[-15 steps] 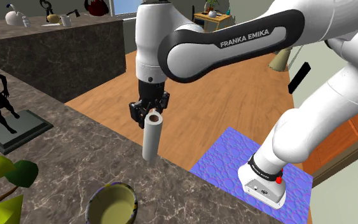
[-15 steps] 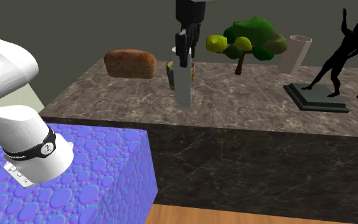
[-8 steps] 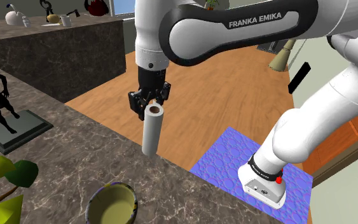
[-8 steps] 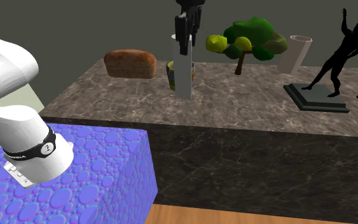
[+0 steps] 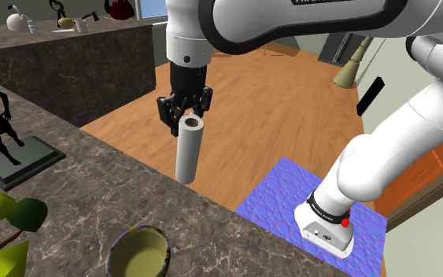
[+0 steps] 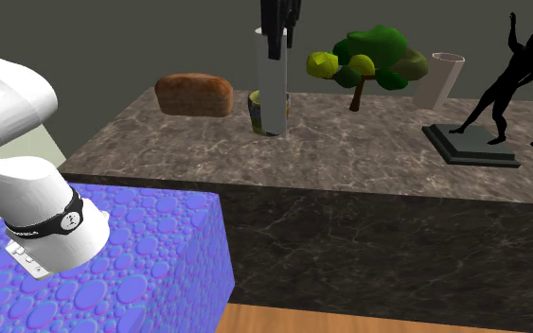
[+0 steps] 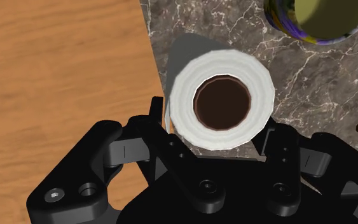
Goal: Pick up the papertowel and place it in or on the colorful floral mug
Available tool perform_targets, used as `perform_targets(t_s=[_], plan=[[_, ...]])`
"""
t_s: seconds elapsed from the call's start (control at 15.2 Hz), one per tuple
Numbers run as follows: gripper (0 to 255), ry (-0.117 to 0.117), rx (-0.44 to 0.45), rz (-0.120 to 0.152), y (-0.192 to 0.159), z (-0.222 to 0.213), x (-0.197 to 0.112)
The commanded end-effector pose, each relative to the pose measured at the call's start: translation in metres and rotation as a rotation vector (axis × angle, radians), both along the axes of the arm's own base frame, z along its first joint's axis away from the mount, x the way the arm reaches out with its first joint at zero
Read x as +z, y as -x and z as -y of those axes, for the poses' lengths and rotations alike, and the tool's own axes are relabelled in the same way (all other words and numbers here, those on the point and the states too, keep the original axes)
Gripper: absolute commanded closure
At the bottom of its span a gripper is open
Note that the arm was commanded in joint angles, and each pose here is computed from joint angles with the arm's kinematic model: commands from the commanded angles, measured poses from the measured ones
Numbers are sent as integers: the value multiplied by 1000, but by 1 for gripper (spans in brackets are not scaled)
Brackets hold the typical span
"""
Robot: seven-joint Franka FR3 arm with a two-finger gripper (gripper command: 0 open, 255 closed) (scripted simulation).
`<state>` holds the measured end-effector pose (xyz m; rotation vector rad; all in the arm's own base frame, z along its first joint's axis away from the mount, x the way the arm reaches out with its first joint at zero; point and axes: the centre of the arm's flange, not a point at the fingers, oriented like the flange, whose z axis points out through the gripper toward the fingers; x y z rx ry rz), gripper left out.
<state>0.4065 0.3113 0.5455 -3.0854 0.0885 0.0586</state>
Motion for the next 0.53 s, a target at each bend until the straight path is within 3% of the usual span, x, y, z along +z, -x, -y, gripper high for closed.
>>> perform_targets(t_s=[0.0,0.46], plan=[[255,0,0,0,1,1,11],[255,0,0,0,1,1,48]])
